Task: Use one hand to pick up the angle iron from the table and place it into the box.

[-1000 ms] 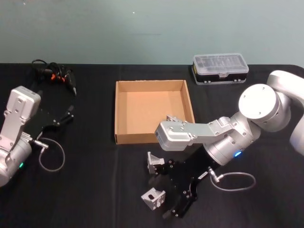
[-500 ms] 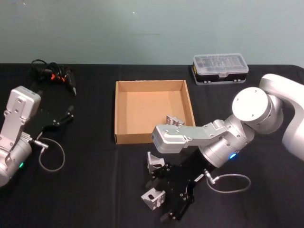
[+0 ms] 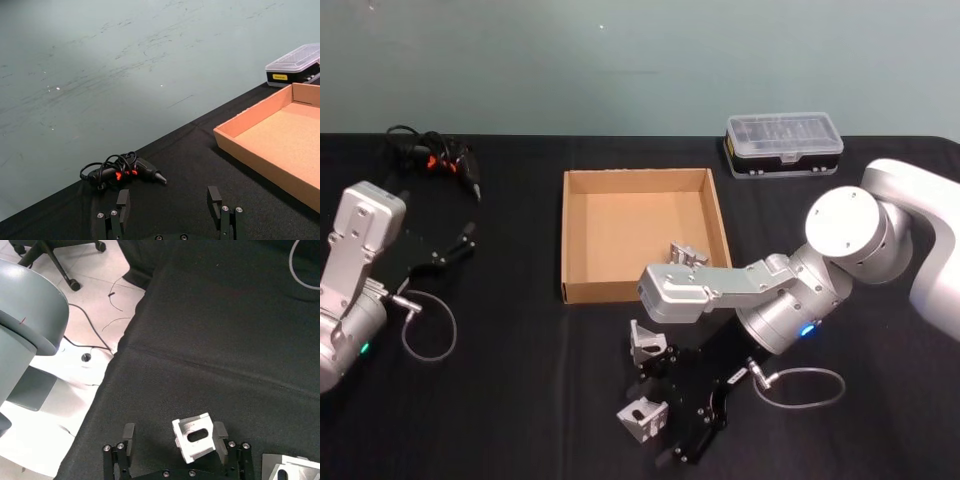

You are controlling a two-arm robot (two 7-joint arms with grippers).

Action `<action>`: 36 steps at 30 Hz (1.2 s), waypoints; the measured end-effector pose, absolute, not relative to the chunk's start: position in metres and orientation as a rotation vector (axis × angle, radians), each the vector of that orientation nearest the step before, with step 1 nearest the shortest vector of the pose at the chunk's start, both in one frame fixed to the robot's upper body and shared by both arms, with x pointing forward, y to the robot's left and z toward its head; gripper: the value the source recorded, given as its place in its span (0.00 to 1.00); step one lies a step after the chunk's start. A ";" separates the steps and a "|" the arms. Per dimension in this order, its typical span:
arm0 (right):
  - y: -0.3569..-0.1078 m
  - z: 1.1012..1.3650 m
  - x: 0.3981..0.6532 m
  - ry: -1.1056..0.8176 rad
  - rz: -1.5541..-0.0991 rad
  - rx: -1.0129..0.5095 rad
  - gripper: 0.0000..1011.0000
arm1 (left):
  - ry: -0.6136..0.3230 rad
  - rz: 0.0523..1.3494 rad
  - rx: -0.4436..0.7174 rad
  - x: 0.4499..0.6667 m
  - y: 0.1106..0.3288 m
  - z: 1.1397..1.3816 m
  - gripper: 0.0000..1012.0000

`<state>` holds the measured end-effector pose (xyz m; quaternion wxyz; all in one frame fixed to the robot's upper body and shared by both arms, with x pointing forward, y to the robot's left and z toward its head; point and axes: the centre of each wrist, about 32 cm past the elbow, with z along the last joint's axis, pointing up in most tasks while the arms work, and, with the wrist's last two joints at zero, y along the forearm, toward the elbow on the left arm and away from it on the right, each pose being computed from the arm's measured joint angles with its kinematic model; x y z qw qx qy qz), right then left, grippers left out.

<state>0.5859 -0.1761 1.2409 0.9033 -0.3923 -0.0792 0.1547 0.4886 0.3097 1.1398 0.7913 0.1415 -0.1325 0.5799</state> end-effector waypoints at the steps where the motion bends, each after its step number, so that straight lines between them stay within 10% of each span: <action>1: -0.176 1.241 0.586 -0.163 0.320 -0.810 0.96 | -0.285 1.248 0.304 0.489 0.310 1.140 1.00; 31: -0.177 1.239 0.585 -0.165 0.297 -0.790 0.08 | -0.285 1.248 0.304 0.489 0.310 1.140 1.00; 36: -0.177 1.239 0.585 -0.167 0.292 -0.788 0.07 | -0.285 1.248 0.304 0.489 0.310 1.140 1.00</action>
